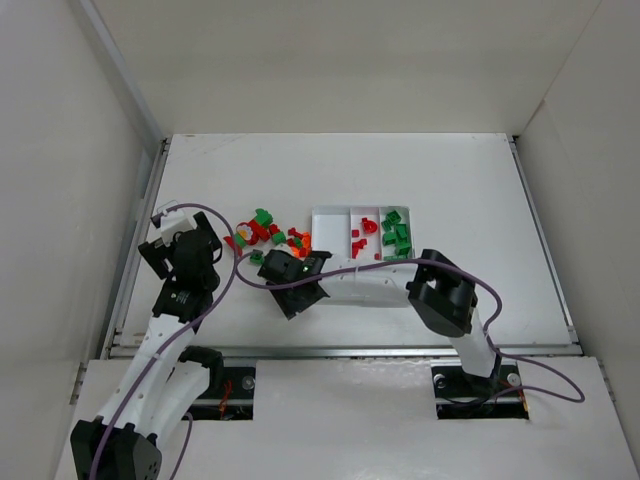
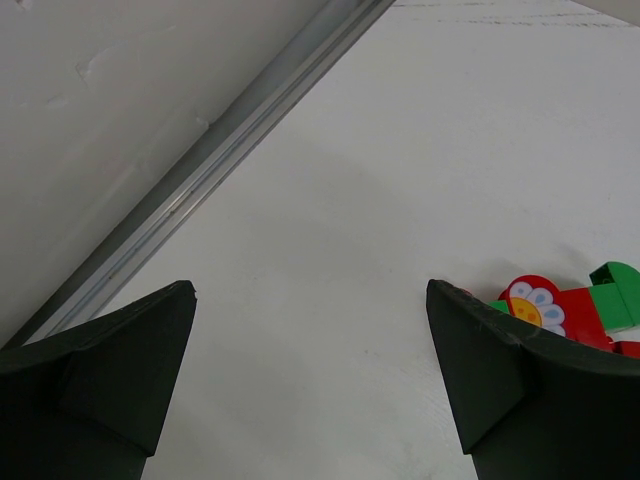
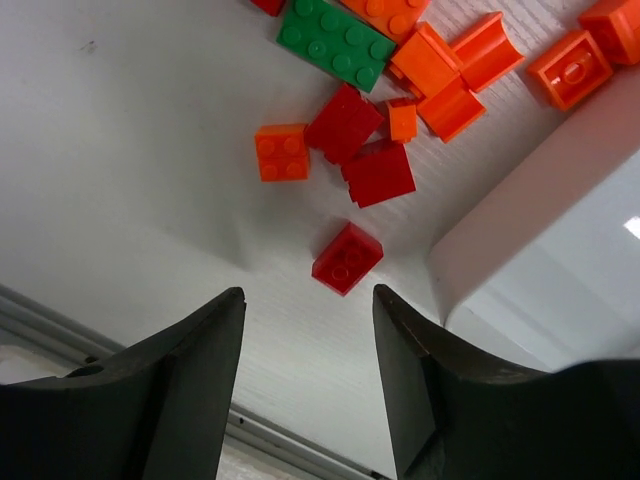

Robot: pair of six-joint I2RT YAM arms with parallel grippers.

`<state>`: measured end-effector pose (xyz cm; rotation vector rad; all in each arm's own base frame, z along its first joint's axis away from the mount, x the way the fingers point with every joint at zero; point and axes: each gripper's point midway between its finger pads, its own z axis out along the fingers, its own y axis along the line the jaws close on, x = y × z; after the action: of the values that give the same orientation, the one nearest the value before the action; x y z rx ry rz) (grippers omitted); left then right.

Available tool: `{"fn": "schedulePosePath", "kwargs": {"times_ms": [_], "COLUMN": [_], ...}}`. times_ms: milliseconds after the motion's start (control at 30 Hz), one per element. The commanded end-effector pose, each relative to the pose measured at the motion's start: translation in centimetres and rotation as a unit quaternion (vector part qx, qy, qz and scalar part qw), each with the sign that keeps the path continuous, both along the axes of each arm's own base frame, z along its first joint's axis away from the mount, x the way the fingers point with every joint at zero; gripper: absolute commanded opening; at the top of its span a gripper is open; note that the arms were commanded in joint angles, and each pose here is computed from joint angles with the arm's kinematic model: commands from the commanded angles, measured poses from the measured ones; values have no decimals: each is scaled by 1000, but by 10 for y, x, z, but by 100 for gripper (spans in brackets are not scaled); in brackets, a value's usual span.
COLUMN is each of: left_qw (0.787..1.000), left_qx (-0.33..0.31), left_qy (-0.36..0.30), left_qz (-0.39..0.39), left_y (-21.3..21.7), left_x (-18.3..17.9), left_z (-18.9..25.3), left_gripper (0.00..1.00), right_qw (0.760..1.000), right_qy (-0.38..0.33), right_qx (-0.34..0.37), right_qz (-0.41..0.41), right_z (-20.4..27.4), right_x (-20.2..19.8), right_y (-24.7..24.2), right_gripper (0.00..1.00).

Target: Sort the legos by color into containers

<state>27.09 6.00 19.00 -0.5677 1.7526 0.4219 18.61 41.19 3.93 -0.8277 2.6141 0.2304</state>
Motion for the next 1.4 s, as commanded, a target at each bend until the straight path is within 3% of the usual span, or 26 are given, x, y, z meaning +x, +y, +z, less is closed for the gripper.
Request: {"fn": "schedulePosePath", "kwargs": {"times_ms": [0, 367, 467, 633, 800, 933, 967, 1000, 1200, 1367], "left_qw": [1000, 1000, 1000, 1000, 1000, 1000, 1000, 1000, 1000, 997], "left_qx": [-11, -7, -7, -9, -9, -10, -10, -10, -5, 2], "left_qy": [-22, -20, -20, -20, -20, -19, -19, -19, -19, -12], "left_qz": [5, 4, 4, -1, -1, -5, -5, -5, -12, -72], "left_y": [1, 1, 1, 0, 0, -2, -2, -2, -3, -18], "left_x": [1, 0, 0, 1, 1, 2, 2, 2, 3, 11], "left_z": [11, 14, 14, 13, 13, 13, 13, 13, 20, 30], "left_gripper": [99, 99, 99, 99, 99, 99, 99, 99, 99, 99], "right_qw": [1000, 999, 999, 999, 999, 999, 999, 999, 991, 982], "right_qy": [-17, -33, -31, -27, -27, -29, -31, -26, -59, -101], "right_qx": [4, 6, 10, 12, 12, 19, 18, 20, 107, 153], "right_qz": [-7, -2, 4, 18, 18, 29, 33, 36, 58, 36], "right_z": [3, -2, -5, -8, -8, -5, -5, -7, 53, 111], "right_x": [6, 13, 13, 11, 11, 12, 12, 10, 12, 25], "right_y": [9, 14, 18, 22, 22, 26, 26, 26, 41, 29], "right_gripper": [60, 60, 55, 39, 34, 14, 1, 0, 0, 0]}}
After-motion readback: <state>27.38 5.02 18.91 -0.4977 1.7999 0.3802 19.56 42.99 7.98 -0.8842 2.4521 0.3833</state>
